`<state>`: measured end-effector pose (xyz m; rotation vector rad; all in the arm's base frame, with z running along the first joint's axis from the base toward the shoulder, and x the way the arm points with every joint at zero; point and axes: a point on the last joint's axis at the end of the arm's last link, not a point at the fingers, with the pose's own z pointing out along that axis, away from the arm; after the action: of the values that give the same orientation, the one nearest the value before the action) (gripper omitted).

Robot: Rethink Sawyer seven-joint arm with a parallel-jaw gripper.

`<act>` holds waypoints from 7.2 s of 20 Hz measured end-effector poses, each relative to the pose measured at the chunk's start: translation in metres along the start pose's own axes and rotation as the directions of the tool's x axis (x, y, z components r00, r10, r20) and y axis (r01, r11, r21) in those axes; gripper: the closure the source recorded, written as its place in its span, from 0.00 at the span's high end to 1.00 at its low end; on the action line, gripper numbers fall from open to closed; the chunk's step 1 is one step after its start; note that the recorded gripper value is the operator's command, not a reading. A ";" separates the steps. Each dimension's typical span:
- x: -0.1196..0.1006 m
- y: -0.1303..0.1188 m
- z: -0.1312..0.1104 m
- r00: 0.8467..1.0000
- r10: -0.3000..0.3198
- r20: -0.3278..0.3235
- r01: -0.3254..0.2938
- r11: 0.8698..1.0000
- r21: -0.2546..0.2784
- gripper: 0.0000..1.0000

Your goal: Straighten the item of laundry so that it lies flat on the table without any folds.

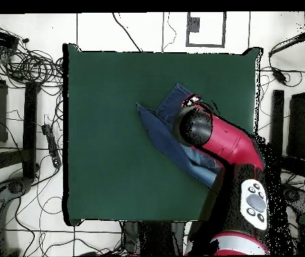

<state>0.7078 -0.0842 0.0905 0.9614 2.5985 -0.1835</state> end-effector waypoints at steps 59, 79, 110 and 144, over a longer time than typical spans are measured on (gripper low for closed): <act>0.190 0.049 0.068 0.772 0.615 -0.160 -0.524 0.759 0.385 1.00; 0.259 0.063 -0.015 0.938 0.303 -0.169 -0.257 0.933 0.251 1.00; 0.229 -0.071 0.055 0.994 0.107 -0.022 -0.106 0.994 0.015 1.00; 0.157 -0.033 0.045 0.968 0.148 -0.203 -0.109 0.975 0.195 1.00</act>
<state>0.5894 -0.0253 -0.0108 1.2767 2.7388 -0.3032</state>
